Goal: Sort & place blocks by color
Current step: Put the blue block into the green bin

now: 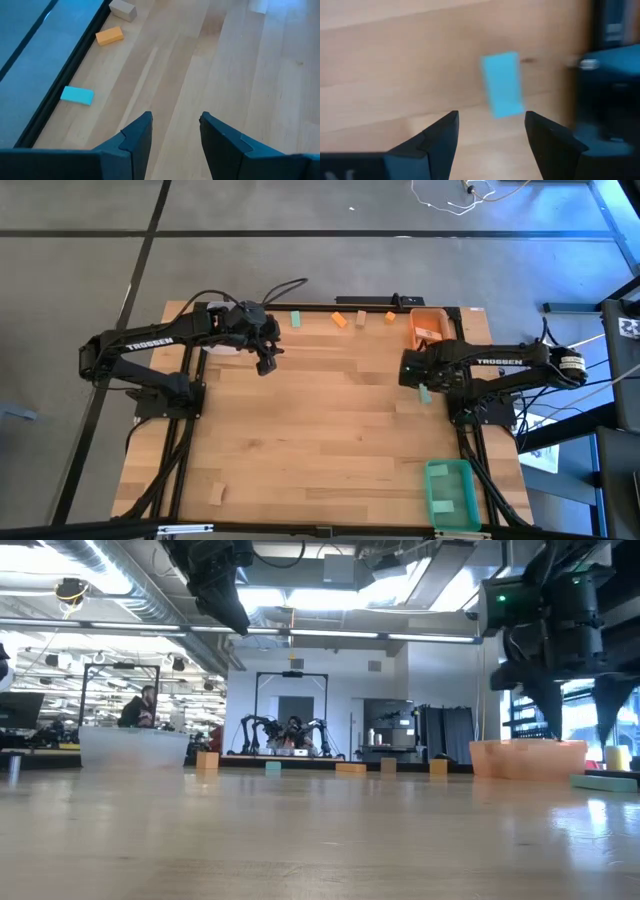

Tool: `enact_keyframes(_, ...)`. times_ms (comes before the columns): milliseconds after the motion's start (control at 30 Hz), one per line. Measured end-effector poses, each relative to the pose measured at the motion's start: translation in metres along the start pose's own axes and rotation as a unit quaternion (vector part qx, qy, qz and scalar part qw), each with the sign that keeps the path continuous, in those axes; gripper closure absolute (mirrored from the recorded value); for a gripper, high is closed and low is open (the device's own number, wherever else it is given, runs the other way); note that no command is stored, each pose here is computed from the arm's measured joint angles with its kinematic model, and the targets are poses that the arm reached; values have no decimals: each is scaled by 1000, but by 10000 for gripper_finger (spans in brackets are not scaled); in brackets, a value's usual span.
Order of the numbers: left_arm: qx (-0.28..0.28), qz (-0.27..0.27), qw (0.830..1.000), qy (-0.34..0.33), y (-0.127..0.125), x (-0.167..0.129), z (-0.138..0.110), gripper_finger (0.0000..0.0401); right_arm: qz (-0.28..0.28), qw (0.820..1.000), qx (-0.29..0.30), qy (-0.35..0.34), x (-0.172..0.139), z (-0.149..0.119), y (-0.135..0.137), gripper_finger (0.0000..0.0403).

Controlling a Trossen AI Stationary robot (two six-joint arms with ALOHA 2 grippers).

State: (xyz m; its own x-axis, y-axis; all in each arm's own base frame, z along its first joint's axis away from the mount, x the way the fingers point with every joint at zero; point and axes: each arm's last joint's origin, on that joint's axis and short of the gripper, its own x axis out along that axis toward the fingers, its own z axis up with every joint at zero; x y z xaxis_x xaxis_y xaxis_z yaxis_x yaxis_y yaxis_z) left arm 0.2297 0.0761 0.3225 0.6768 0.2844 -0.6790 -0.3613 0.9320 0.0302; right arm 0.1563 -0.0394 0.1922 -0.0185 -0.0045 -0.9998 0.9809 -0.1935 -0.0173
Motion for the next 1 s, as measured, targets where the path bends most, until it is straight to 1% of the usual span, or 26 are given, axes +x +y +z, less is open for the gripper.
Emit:
enact_keyframes(133, -4, 0, 1000, -3, 0, 0, 1, 248, 28, 999, 29, -1, 0, 7, 5, 174)
enact_keyframes(200, -4, 0, 1000, -3, 0, 0, 1, 248, 24, 998, 57, -4, 1, 9, 4, 174)
enact_keyframes(333, -4, 1, 1000, -3, 0, 0, 1, 248, 15, 997, 77, -5, 5, 13, 1, 173)
enact_keyframes(433, -2, 3, 1000, -4, 1, 0, 1, 248, 3, 995, 101, 11, 11, 12, -3, 173)
enact_keyframes(600, -5, 7, 1000, -4, 3, 0, 1, 248, -20, 990, 127, 59, 29, 8, -12, 173)
enact_keyframes(767, -7, 19, 1000, -3, 11, 0, 1, 248, 5, 990, 130, 55, 45, 8, -13, 173)
enact_keyframes(1000, -14, 32, 999, -2, 20, 1, 0, 248, 8, 990, 129, 56, 51, 7, -16, 173)
